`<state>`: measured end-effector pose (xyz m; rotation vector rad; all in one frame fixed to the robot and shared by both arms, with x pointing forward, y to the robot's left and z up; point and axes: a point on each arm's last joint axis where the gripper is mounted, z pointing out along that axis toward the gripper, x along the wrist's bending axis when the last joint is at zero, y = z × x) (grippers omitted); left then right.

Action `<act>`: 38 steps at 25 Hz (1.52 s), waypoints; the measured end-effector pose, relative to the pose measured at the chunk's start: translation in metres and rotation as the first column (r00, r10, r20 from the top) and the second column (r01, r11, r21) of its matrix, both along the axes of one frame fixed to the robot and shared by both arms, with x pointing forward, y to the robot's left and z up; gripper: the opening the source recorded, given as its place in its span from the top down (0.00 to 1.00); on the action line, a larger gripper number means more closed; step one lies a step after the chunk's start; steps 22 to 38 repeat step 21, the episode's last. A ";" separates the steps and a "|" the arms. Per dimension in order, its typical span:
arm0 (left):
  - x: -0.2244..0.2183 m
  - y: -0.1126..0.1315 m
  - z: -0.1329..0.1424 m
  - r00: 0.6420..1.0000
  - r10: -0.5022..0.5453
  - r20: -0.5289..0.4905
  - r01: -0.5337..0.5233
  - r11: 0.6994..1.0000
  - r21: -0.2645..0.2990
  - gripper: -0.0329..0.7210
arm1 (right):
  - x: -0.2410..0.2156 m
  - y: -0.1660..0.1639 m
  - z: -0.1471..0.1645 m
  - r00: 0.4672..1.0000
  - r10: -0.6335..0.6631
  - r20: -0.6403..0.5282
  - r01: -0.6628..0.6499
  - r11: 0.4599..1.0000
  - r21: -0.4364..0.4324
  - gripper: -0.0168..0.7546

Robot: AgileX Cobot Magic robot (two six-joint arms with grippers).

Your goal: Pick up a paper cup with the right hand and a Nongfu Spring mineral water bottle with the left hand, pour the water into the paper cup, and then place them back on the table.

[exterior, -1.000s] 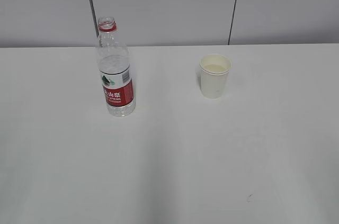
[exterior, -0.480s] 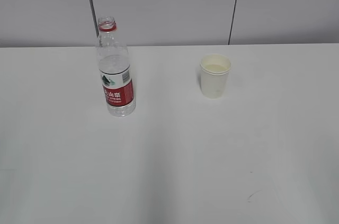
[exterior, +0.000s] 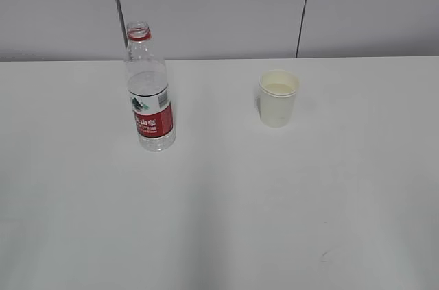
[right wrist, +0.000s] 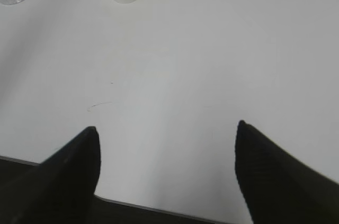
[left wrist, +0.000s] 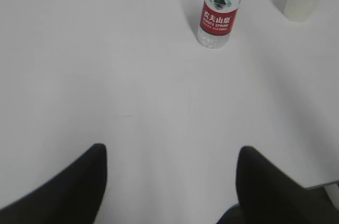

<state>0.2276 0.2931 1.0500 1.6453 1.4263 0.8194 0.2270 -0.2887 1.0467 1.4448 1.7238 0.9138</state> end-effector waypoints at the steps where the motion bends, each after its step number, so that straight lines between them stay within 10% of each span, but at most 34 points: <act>1: 0.000 0.000 0.000 1.000 -0.003 0.000 0.003 1.000 -0.004 0.33 | 0.000 0.000 0.000 1.000 0.000 0.000 0.000 1.000 0.000 0.21; 38: 0.000 -0.001 0.000 1.000 -0.005 0.000 0.005 1.000 -0.008 0.33 | 0.000 0.000 0.000 1.000 0.000 0.000 0.000 1.000 0.000 0.21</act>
